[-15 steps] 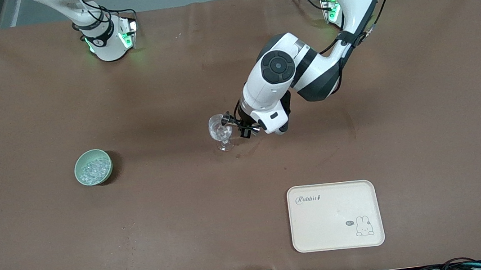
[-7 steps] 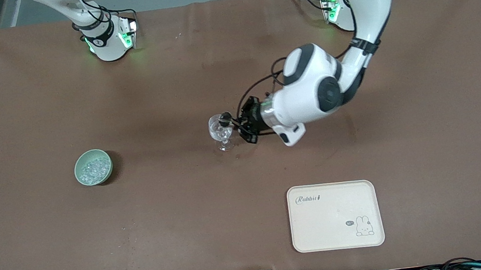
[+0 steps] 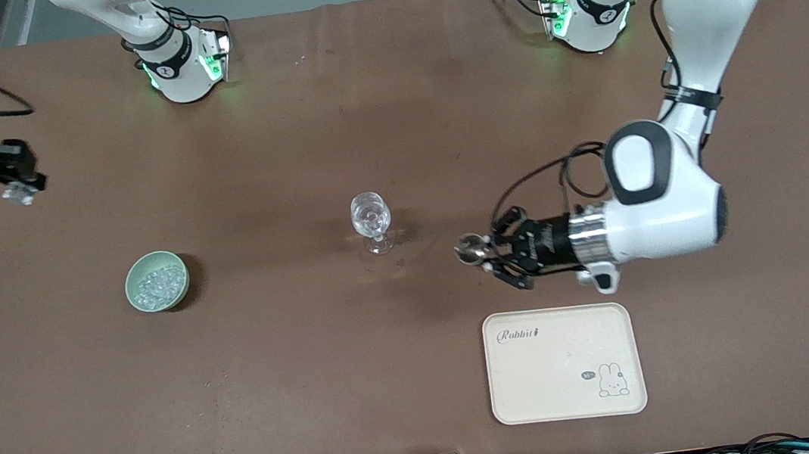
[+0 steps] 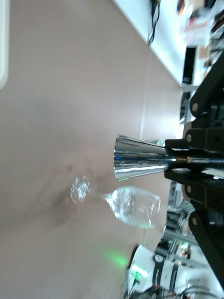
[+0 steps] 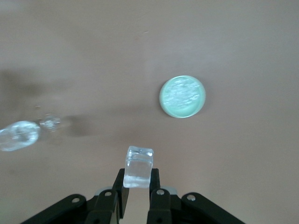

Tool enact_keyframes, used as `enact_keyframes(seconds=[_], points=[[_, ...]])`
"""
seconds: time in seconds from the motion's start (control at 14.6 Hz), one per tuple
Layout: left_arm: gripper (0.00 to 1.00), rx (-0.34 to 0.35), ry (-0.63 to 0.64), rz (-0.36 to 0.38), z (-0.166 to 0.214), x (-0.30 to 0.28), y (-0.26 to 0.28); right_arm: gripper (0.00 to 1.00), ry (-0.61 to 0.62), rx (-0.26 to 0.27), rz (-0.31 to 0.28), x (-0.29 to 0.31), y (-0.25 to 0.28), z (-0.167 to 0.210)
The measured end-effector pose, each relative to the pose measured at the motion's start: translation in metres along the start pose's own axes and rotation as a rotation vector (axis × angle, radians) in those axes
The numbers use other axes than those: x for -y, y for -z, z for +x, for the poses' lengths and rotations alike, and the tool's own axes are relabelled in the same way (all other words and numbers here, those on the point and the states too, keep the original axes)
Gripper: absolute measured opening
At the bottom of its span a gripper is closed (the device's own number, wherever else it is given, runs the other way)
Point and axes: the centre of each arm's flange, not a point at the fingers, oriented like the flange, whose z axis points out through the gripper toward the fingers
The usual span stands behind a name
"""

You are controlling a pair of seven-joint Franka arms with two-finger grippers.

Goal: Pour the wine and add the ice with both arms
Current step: 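Carry the jigger toward the tray while the right gripper approaches the glass, then lower the jigger over the tray while the right gripper holds ice above the glass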

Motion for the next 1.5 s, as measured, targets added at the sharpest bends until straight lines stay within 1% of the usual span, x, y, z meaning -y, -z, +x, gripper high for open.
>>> enact_keyframes(seconds=[0.14, 0.27, 0.41, 0.55, 0.68, 0.82, 0.96, 1.09, 1.23, 1.37, 1.5], points=[[0.22, 0.055, 0.02, -0.062, 0.039, -0.021, 0.035, 0.22, -0.006, -0.014, 0.014, 0.051, -0.008, -0.007], [0.22, 0.095, 0.038, -0.121, 0.072, -0.039, 0.067, 0.22, -0.004, -0.019, 0.02, 0.105, -0.027, -0.01], [0.22, 0.141, 0.044, -0.179, 0.106, -0.053, 0.094, 0.22, -0.014, -0.029, 0.031, 0.159, -0.057, -0.009], [0.22, 0.215, 0.042, -0.241, 0.148, -0.062, 0.113, 0.22, -0.036, -0.035, 0.043, 0.211, -0.093, -0.01], [0.22, 0.271, 0.058, -0.274, 0.187, -0.065, 0.112, 0.22, -0.054, -0.027, 0.044, 0.25, -0.128, -0.013], [0.22, 0.313, 0.093, -0.285, 0.215, -0.066, 0.1, 0.22, -0.076, -0.01, 0.031, 0.281, -0.161, -0.019], [0.22, 0.349, 0.124, -0.294, 0.237, -0.067, 0.088, 0.22, -0.099, -0.006, -0.014, 0.308, -0.194, -0.03], [0.22, 0.361, 0.119, -0.306, 0.257, -0.067, 0.081, 0.22, -0.105, -0.011, -0.055, 0.331, -0.223, -0.04], [0.22, 0.351, 0.09, -0.322, 0.279, -0.067, 0.076, 0.22, -0.092, -0.02, -0.076, 0.343, -0.238, -0.046], [0.22, 0.336, 0.062, -0.342, 0.297, -0.068, 0.076, 0.22, -0.095, -0.026, -0.08, 0.347, -0.246, -0.046], [0.22, 0.315, 0.034, -0.367, 0.31, -0.07, 0.072, 0.22, -0.107, -0.048, -0.082, 0.351, -0.254, -0.044]])
